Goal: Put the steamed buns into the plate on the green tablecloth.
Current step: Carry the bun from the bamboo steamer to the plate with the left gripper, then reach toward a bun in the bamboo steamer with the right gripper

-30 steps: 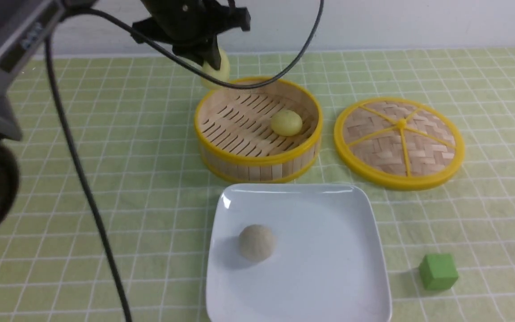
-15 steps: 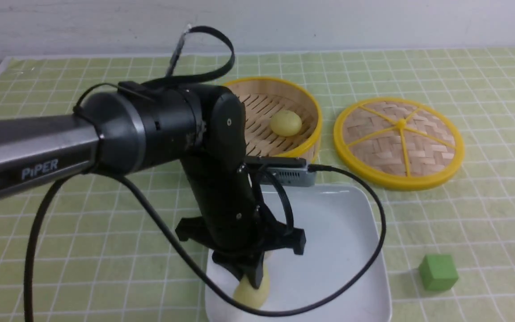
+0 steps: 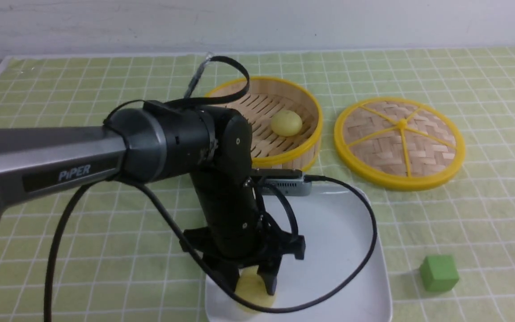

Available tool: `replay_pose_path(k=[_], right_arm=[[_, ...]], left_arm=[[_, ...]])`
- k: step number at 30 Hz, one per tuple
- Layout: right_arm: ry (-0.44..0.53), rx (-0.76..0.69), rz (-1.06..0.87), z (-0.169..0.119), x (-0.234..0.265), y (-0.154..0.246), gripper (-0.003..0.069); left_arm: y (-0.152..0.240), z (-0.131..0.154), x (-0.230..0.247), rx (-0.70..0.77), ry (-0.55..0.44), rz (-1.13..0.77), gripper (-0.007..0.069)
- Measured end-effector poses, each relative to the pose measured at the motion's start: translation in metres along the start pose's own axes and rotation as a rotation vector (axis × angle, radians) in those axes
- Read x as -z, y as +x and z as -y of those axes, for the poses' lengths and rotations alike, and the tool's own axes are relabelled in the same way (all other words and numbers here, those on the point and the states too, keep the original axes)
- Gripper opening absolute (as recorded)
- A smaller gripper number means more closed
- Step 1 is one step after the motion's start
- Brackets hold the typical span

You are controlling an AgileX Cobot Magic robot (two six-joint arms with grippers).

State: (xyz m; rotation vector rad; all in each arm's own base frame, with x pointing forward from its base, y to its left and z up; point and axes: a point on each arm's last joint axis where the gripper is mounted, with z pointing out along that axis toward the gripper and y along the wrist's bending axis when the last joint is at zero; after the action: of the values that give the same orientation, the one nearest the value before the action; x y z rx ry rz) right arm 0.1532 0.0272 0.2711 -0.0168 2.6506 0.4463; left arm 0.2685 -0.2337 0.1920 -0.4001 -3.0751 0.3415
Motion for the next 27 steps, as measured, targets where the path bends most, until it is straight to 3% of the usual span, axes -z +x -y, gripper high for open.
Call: replay_pose_path(k=[5,8,10,13,14,15,16,18,21,27], right_arm=[[-0.058,0.020,-0.040,-0.005,0.000,0.004,0.0110],[-0.116,0.064,-0.068,-0.011,0.000,0.004,0.0060],[-0.167,0.129,-0.113,-0.022,-0.003,-0.001,-0.0008],[-0.196,0.177,-0.158,-0.032,-0.009,-0.009,-0.0013],[-0.213,0.211,-0.188,-0.040,-0.014,-0.017,-0.0011],[-0.213,0.210,-0.188,-0.040,-0.015,-0.019,-0.0011],[-0.224,0.238,-0.206,-0.048,-0.021,-0.029,-0.0005],[-0.236,0.270,-0.203,-0.061,-0.032,-0.050,0.0007],[-0.242,0.283,-0.180,-0.075,-0.044,-0.072,0.0028],[-0.242,0.350,-0.078,-0.116,-0.101,-0.154,0.0188]], left_arm=[[0.005,0.002,0.041,-0.055,-0.010,0.106,0.0476],[0.005,0.001,0.068,-0.103,-0.058,0.171,0.0463],[0.003,-0.008,0.087,-0.111,-0.120,0.181,0.0359],[-0.001,-0.026,0.097,-0.084,-0.162,0.172,0.0219],[-0.005,-0.042,0.101,-0.065,-0.185,0.163,0.0119],[-0.005,-0.044,0.102,-0.062,-0.189,0.160,0.0106],[-0.009,-0.061,0.105,-0.047,-0.200,0.153,0.0046],[-0.013,-0.085,0.111,-0.013,-0.202,0.149,0.0010],[-0.015,-0.105,0.115,0.005,-0.184,0.147,0.0005],[-0.022,-0.132,0.123,0.032,-0.064,0.218,0.0005]])
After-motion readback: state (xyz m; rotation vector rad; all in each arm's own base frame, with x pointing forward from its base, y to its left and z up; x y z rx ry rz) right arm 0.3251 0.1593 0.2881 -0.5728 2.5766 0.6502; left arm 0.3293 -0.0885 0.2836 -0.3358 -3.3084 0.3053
